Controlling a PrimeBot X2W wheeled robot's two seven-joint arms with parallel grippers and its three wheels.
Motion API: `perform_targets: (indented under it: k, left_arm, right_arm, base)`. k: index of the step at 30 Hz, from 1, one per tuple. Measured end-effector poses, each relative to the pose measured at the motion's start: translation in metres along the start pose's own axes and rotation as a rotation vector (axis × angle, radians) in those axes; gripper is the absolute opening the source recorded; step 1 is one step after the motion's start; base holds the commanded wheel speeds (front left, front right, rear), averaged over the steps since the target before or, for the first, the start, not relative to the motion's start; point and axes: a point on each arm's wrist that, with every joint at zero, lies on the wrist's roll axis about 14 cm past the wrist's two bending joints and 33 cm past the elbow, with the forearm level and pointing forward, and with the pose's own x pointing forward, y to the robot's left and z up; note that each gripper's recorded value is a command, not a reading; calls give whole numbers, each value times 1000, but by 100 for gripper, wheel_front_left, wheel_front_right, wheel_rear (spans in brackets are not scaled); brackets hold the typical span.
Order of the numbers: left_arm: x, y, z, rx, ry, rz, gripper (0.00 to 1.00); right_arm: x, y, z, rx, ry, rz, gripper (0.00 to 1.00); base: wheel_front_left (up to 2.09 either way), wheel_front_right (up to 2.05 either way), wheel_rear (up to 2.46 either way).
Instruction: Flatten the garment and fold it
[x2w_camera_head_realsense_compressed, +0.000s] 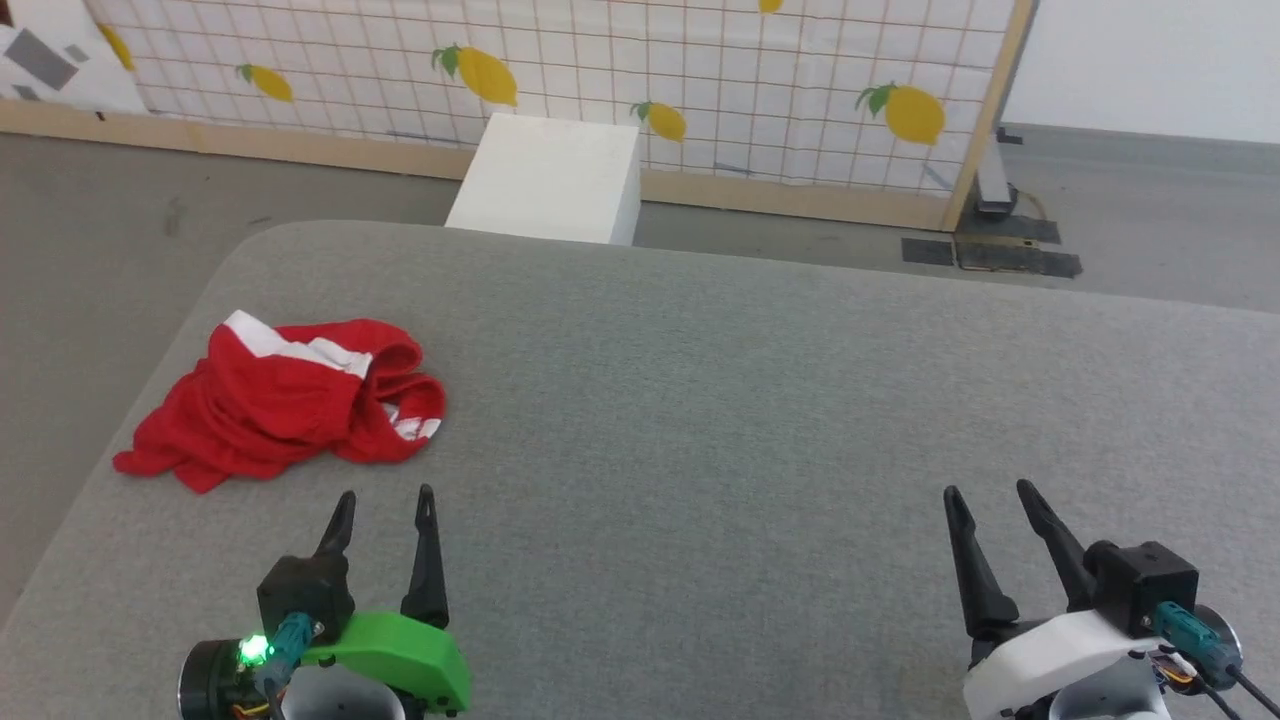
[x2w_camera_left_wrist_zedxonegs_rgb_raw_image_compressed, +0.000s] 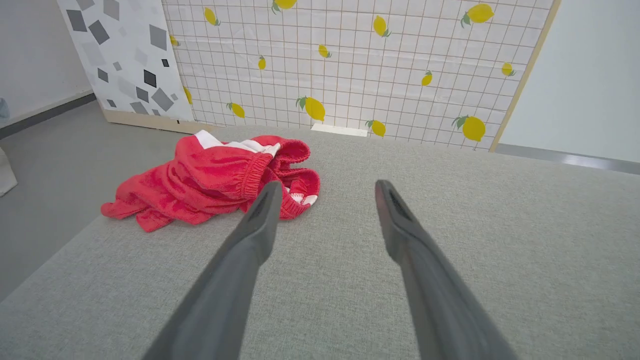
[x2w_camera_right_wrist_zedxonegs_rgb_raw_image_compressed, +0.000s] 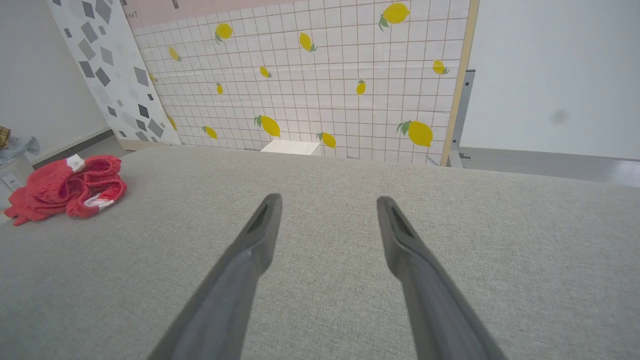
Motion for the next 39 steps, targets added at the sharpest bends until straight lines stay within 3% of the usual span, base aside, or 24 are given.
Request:
perform_targets:
  k: [39]
  left_arm:
    - [-56,68,-5,-35,-34,256,100]
  right_arm:
    - [25,69,-19,37,17,212,100]
  base:
    - [0,0,0]
